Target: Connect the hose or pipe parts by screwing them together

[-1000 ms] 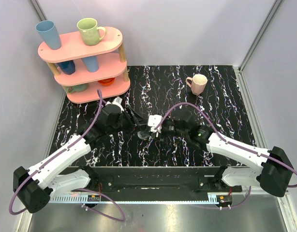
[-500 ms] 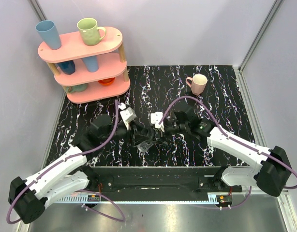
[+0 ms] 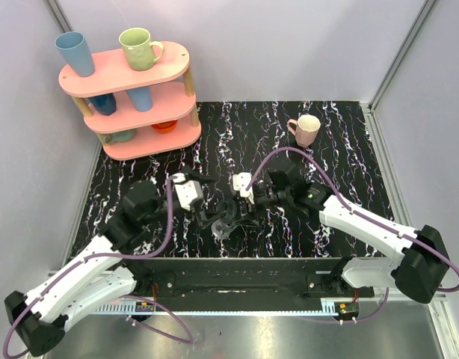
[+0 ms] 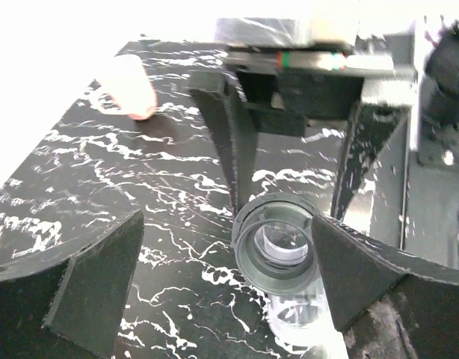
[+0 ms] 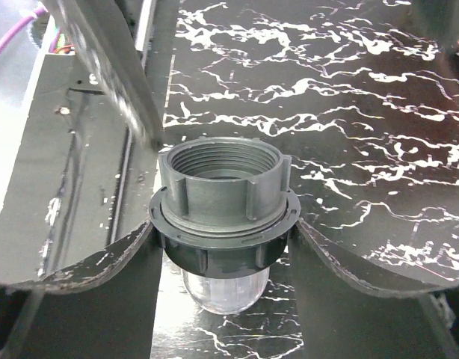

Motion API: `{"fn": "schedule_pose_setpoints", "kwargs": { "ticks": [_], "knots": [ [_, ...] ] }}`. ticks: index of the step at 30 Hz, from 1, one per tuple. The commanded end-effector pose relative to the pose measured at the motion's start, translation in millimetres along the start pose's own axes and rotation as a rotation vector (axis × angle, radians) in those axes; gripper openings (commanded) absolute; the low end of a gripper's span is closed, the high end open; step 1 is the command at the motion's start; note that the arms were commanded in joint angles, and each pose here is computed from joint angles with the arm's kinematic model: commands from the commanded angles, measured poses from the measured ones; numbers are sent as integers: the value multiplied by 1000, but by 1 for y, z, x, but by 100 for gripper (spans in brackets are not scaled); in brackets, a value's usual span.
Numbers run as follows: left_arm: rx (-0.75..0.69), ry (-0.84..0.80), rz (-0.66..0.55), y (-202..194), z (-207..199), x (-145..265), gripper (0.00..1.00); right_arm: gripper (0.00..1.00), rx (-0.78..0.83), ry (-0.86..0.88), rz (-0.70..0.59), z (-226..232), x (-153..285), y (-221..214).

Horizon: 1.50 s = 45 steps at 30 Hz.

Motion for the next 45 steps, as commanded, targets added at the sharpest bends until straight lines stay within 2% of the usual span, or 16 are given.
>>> {"fn": "schedule_pose_setpoints", "kwargs": {
  "ticks": [1,4,8,9,11,12,15,18,22,25,30,39,42,43,45],
  "knots": [
    [163,326,-97,27,37,21,99,0,85,-136,-68,-18,9,31],
    [380,453,-74,26,46,30,99,0,110,-215,-78,-31,9,31],
    [677,558,33,9,48,31,99,0,143,-355,-129,-50,15,39],
    [842,626,18,7,51,30,98,0,157,-378,-145,-52,16,38],
    [1037,683,39,-2,46,31,96,0,204,-424,-184,-55,21,46],
    [1170,708,0,5,47,30,95,0,212,-430,-175,-55,20,38],
    [1382,703,-38,9,41,27,95,0,273,-466,-193,-56,22,36],
    [1505,634,-69,18,36,17,95,0,305,-477,-198,-55,21,37],
    [1531,567,-62,22,36,2,99,0,331,-474,-180,-52,16,32],
    [1591,557,-14,8,30,-8,99,0,343,-500,-173,-53,16,31],
    [1682,549,61,-10,19,-17,97,0,363,-505,-165,-52,15,31],
    [1707,551,136,-24,12,-23,93,0,394,-501,-109,-48,7,22],
    [1697,553,156,-29,10,-24,85,0,399,-495,-109,-47,6,23],
    [1676,546,144,-28,12,-25,77,0,398,-492,-109,-47,5,23],
    [1604,530,135,-29,12,-25,66,0,389,-477,-119,-44,4,25]
  ]
}}
Point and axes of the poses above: each gripper's point midway between its finger pads, its own x axis back along the fingers, its own z axis along the line the jaws close on, y = z × x, the point moved 3 cm from there along x, back along the fingers, and after that the axes turned 9 degrees about -x, right-handed, at the moved point
